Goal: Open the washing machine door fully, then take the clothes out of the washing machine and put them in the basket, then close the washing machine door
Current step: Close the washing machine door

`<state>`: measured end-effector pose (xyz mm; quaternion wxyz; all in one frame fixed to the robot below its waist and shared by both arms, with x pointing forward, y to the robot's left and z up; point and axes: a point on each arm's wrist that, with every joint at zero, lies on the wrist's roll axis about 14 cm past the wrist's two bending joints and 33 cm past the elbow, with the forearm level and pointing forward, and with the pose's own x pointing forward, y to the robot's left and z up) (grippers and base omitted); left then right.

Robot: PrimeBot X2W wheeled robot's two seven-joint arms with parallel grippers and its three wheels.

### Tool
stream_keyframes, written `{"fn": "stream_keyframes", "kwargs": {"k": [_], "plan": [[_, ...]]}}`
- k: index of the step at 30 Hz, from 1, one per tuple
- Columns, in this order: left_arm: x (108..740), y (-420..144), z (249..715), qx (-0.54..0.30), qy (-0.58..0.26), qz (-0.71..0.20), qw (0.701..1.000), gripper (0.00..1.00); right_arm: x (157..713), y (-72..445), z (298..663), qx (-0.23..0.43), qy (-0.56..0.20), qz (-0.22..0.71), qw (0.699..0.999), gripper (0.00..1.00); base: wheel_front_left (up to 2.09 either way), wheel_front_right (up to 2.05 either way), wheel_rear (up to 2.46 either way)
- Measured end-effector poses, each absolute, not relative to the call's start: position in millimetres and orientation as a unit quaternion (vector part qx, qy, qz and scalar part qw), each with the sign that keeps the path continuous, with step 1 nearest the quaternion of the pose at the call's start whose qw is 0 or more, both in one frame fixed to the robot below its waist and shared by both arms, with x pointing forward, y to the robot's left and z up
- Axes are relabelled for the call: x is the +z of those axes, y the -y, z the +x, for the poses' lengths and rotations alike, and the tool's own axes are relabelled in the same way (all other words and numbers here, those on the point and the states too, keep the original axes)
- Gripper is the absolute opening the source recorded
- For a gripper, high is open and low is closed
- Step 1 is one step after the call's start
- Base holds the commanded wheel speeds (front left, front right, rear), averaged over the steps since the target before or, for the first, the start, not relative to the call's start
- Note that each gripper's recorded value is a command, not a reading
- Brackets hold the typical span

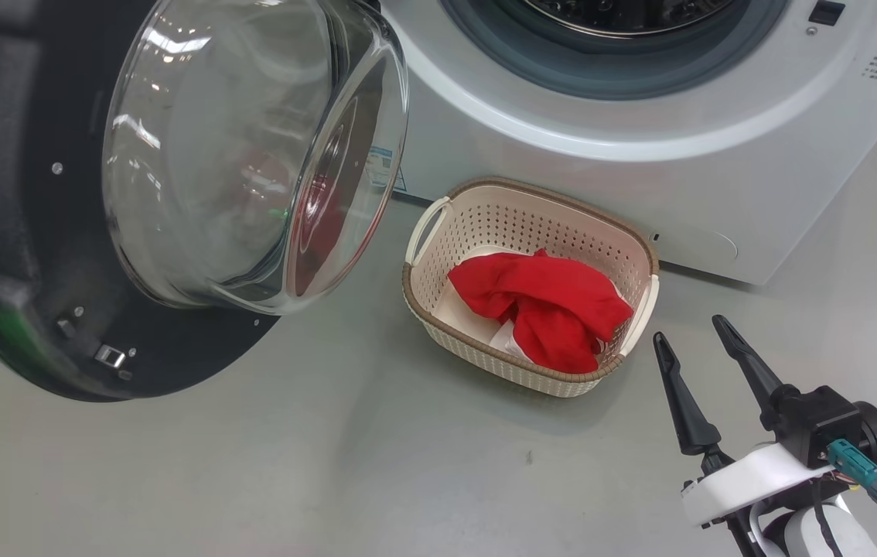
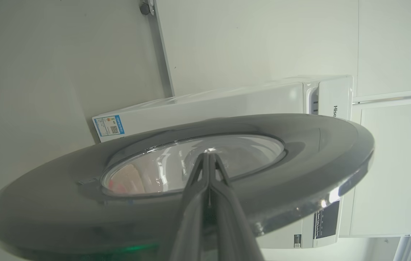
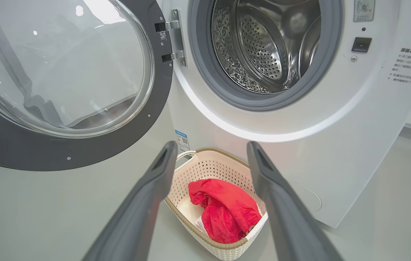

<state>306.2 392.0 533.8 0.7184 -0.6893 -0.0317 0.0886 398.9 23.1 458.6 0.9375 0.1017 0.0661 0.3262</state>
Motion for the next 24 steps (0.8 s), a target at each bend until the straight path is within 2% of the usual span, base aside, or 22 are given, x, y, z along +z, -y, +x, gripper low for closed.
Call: {"fn": "stream_keyframes", "kwargs": {"k": [24], "plan": [[537, -303, 312, -0.066, -0.071, -0.687, 0.72, 0.0, 457, -20, 401, 0.319, -0.067, 0.105, 0.939, 1.0, 0.0, 0.0, 0.0]]}}
